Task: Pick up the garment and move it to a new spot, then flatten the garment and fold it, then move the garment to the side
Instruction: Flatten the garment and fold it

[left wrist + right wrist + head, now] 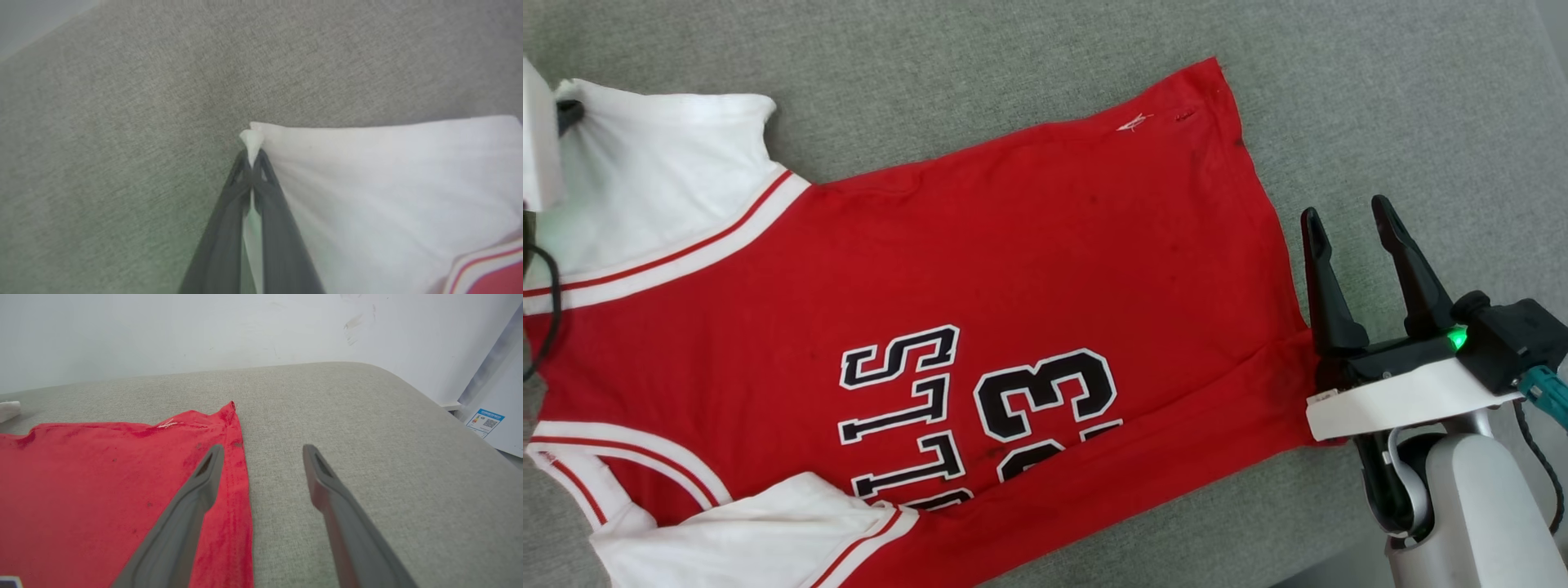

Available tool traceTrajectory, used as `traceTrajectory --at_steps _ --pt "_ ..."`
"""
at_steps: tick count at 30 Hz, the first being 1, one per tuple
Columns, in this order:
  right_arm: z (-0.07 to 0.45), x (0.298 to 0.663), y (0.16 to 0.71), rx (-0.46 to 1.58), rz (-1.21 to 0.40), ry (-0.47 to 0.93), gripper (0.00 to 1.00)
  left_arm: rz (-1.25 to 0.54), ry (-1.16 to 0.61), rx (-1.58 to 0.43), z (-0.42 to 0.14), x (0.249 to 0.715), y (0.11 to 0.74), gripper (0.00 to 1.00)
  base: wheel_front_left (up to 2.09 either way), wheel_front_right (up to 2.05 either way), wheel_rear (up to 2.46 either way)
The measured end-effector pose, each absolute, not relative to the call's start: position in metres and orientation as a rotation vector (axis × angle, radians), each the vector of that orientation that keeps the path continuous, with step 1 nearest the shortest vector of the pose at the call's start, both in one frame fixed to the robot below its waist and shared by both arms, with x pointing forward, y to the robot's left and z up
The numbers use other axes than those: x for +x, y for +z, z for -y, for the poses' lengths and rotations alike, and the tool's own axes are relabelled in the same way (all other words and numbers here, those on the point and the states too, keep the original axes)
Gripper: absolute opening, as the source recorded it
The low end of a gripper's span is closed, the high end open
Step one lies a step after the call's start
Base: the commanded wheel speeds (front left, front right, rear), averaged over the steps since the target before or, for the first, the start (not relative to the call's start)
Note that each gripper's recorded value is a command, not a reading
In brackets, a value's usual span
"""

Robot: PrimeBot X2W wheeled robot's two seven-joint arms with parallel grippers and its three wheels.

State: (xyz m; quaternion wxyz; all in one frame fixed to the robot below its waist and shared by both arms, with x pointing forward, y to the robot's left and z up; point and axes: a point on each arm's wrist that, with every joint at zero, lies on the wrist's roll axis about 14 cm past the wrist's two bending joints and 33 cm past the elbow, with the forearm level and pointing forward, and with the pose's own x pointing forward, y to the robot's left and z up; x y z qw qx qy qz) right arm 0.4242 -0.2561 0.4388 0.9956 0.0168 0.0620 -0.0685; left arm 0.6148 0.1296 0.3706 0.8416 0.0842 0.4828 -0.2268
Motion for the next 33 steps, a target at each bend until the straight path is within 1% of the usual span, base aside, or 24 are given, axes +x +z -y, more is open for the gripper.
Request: traceTrajectory --at_steps 5,6,8,15,18,23,29,33 --pt "0.252 0.428 0.445 0.032 -0.114 -0.124 1.0 -0.932 -0.492 0.151 -0.123 0.616 0.386 0.0 0.0 0.0 0.0" --pt "0.251 0.429 0.451 0.028 -0.108 -0.115 1.0 -0.861 -0.493 0.152 -0.124 0.619 0.404 0.0 0.0 0.0 0.0" --pt "0.251 0.429 0.455 0.024 -0.106 -0.11 1.0 -0.816 -0.506 0.15 -0.121 0.618 0.417 0.0 0.0 0.0 0.0" --pt "0.252 0.428 0.46 -0.036 -0.184 -0.055 1.0 -0.645 -0.569 0.139 -0.11 0.6 0.471 0.0 0.0 0.0 0.0" --pt "0.25 0.429 0.455 -0.072 -0.273 -0.014 1.0 -0.596 -0.594 0.147 -0.109 0.585 0.487 0.0 0.0 0.0 0.0" --pt "0.249 0.435 0.445 -0.148 -0.467 0.063 1.0 -0.517 -0.632 0.168 -0.11 0.559 0.512 0.0 0.0 0.0 0.0" --pt "0.246 0.459 0.445 -0.171 -0.65 0.117 1.0 -0.457 -0.661 0.18 -0.118 0.529 0.526 0.0 0.0 0.0 0.0" --pt "0.244 0.481 0.441 -0.168 -0.734 0.133 1.0 -0.426 -0.674 0.172 -0.119 0.514 0.529 0.0 0.0 0.0 0.0"
